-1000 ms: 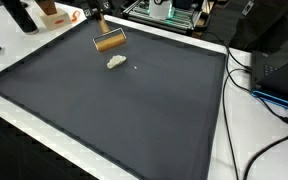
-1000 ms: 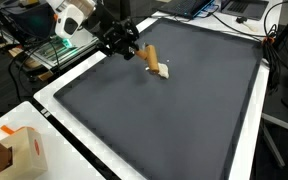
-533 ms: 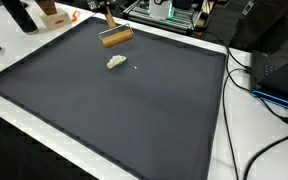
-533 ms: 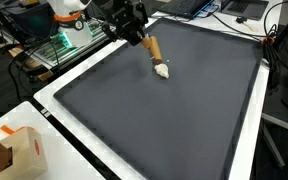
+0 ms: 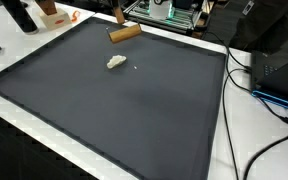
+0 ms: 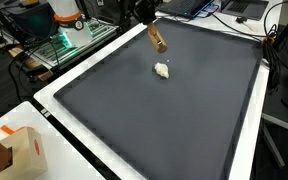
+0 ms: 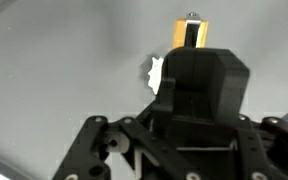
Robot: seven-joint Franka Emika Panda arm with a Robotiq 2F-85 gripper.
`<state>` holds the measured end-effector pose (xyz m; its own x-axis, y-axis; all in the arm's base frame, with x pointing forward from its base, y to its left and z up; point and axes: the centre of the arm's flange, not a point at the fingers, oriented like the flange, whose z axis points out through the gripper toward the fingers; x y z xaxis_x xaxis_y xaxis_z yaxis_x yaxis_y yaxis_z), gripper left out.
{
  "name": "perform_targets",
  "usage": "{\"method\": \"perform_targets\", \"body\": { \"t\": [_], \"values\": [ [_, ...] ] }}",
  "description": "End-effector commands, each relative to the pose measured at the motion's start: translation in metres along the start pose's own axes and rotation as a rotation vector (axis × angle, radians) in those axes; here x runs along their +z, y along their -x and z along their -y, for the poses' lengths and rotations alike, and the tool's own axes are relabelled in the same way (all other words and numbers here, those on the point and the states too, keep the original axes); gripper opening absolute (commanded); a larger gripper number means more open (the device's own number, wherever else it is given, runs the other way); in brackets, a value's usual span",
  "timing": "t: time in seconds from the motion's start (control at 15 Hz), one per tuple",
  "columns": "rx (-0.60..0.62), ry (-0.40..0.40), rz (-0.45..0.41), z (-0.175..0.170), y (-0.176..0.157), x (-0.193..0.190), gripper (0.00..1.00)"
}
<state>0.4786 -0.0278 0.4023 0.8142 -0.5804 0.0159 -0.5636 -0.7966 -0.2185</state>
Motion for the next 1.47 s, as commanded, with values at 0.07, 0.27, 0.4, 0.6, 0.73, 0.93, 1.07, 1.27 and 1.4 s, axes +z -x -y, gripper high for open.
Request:
{"method": "perform_targets", "body": {
  "t": [0.07, 0.27, 0.4, 0.6, 0.73, 0.93, 1.07, 1.27, 1.4],
  "values": [
    [-0.142, 0.187, -0.047, 0.058, 0.016, -0.013, 0.23],
    [-0.261, 0.326, -0.093, 0.092, 0.031, -0.008, 0.23],
    [-0.348, 0.408, -0.126, 0.113, 0.043, -0.002, 0.23],
    [-0.486, 0.518, -0.163, 0.141, 0.06, 0.014, 0.23],
    [-0.555, 0.581, -0.19, 0.156, 0.069, 0.025, 0.23],
    [-0.642, 0.642, -0.226, 0.174, 0.083, 0.04, 0.23],
    [-0.696, 0.669, -0.25, 0.184, 0.091, 0.05, 0.23],
    [-0.762, 0.697, -0.272, 0.192, 0.101, 0.062, 0.23],
    [-0.763, 0.663, -0.251, 0.187, 0.102, 0.063, 0.48]
  ]
}}
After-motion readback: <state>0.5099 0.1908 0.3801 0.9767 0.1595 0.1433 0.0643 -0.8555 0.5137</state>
